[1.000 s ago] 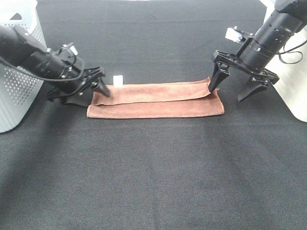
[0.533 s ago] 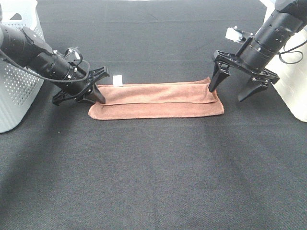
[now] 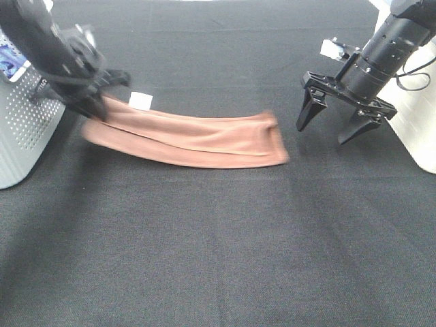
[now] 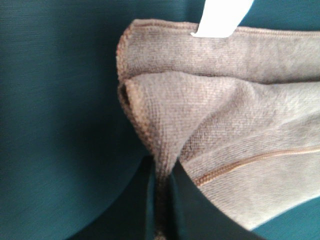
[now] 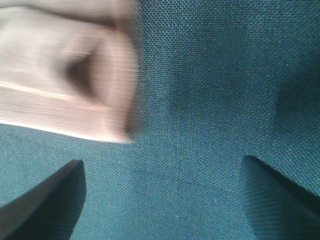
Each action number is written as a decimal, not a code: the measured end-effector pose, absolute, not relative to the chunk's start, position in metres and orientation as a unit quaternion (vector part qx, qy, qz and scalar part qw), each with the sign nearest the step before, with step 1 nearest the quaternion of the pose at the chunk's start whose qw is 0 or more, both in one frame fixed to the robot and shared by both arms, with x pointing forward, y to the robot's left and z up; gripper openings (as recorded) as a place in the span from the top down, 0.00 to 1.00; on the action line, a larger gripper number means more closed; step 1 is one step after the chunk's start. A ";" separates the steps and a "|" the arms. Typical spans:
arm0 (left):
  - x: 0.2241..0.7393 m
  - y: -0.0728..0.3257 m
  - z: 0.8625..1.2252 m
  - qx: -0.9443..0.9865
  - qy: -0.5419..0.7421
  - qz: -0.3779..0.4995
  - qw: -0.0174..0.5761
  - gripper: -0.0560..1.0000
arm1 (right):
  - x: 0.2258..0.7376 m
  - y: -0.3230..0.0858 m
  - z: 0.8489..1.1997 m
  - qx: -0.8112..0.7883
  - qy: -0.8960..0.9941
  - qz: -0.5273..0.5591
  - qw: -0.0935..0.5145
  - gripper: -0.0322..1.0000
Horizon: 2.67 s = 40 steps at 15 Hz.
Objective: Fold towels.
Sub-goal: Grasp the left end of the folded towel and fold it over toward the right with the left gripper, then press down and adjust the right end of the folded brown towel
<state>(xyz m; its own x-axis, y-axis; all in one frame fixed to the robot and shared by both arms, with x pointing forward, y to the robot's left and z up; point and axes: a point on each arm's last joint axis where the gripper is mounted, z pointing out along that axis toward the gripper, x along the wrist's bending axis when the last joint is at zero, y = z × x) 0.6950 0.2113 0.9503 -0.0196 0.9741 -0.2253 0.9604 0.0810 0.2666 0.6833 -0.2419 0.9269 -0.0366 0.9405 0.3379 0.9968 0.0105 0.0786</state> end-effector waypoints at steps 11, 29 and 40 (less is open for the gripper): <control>0.682 0.083 0.997 0.695 0.657 -0.064 0.284 0.92 | 0.683 -0.242 0.927 -0.687 -0.705 -0.148 0.095 0.21; 0.718 0.038 0.964 0.667 0.621 -0.042 0.410 0.36 | 0.687 -0.216 0.939 -0.666 -0.678 -0.258 0.174 0.21; 0.727 0.124 0.966 0.726 0.628 -0.021 0.278 0.36 | 0.701 -0.147 0.868 -0.592 -0.673 -0.370 0.245 0.21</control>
